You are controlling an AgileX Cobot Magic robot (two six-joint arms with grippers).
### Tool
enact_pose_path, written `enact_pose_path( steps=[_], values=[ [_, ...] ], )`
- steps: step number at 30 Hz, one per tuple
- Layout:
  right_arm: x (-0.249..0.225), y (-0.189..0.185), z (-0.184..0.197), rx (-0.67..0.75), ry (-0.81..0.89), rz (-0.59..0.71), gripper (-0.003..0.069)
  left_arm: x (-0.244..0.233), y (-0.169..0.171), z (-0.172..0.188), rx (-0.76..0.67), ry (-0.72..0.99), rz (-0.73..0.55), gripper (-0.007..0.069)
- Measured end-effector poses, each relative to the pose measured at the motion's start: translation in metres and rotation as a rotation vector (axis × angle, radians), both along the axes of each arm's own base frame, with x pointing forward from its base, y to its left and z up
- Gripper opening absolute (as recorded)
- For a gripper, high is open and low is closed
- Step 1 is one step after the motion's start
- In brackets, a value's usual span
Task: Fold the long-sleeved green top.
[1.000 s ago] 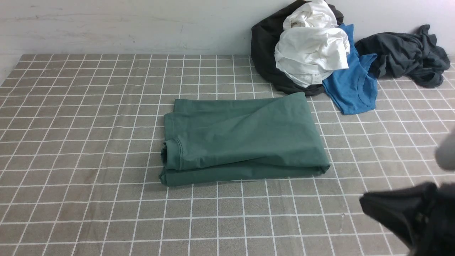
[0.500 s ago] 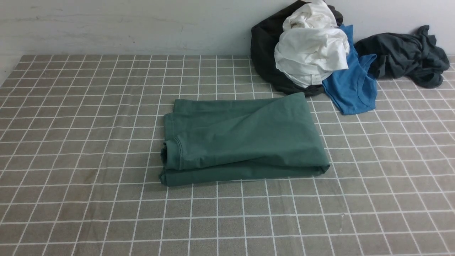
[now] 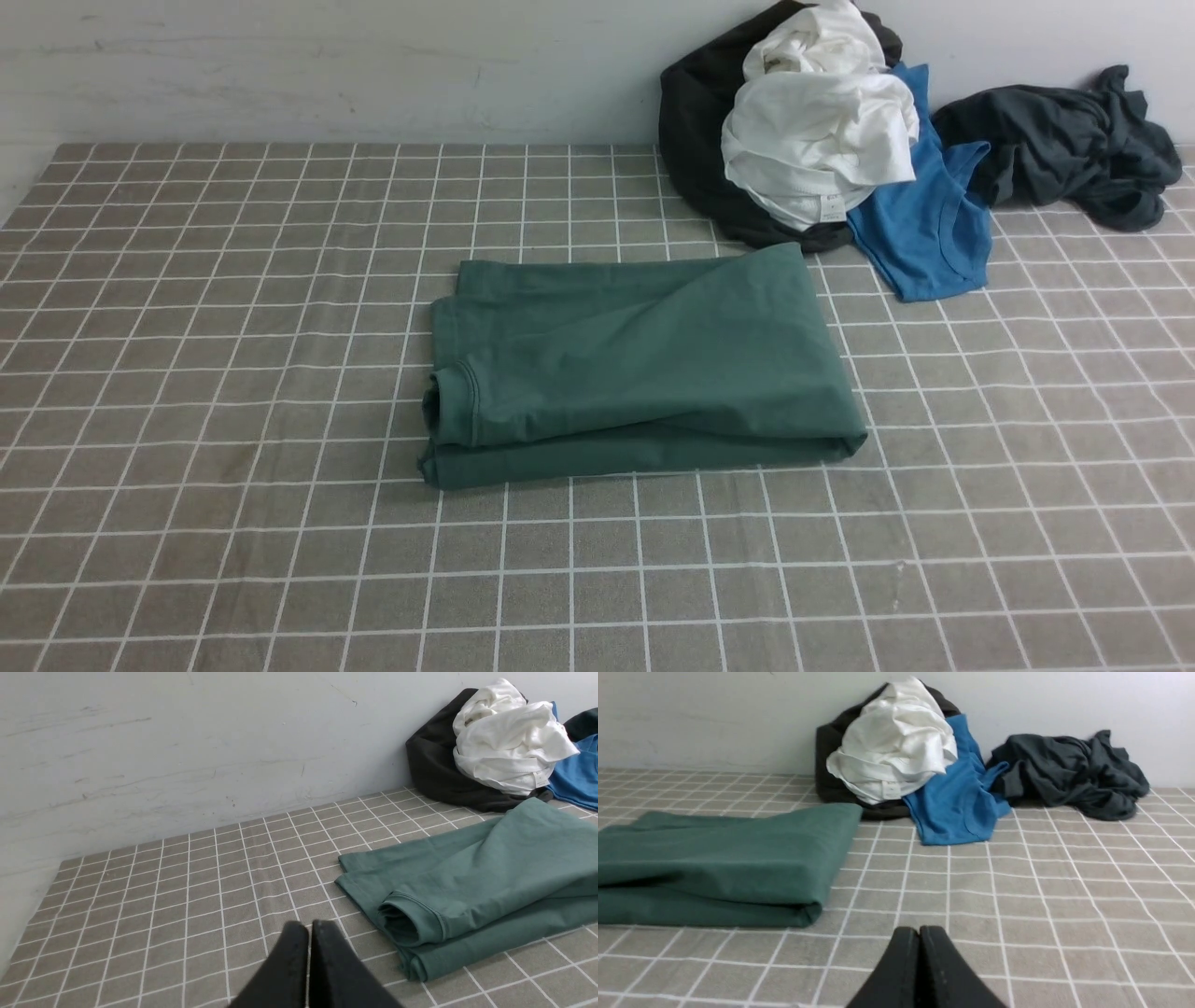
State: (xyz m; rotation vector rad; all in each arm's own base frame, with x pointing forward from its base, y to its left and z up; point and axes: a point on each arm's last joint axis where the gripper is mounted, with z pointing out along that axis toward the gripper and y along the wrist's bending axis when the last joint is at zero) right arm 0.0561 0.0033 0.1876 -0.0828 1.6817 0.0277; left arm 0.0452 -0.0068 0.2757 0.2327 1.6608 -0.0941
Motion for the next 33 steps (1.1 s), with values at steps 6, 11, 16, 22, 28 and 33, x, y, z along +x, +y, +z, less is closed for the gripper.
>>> enact_pose_path(
  steps=[6, 11, 16, 22, 28, 33],
  values=[
    [-0.001, -0.003, -0.005, -0.060, 0.063, -0.033, -0.0014, 0.000, 0.000, 0.000, 0.000, 0.001, 0.000, -0.0007],
    [-0.001, -0.003, -0.005, -0.089, 0.063, -0.033, -0.0014, 0.000, 0.000, 0.000, 0.000, 0.001, 0.000, -0.0007],
    [-0.001, -0.003, -0.005, -0.089, 0.065, -0.034, -0.0014, 0.000, 0.000, 0.000, 0.000, 0.001, 0.000, -0.0007],
    [-0.001, -0.003, -0.005, -0.089, 0.065, -0.035, -0.0014, 0.000, 0.000, 0.000, 0.000, 0.001, 0.000, -0.0007],
    [-0.001, -0.003, -0.005, -0.088, 0.065, -0.038, -0.0014, -0.005, 0.003, -0.013, -0.011, -0.021, 0.040, -0.0007],
    [-0.001, -0.003, -0.006, -0.088, 0.066, -0.038, -0.0014, 0.002, 0.006, -0.058, -0.028, 0.059, 0.167, -0.0007]
  ],
)
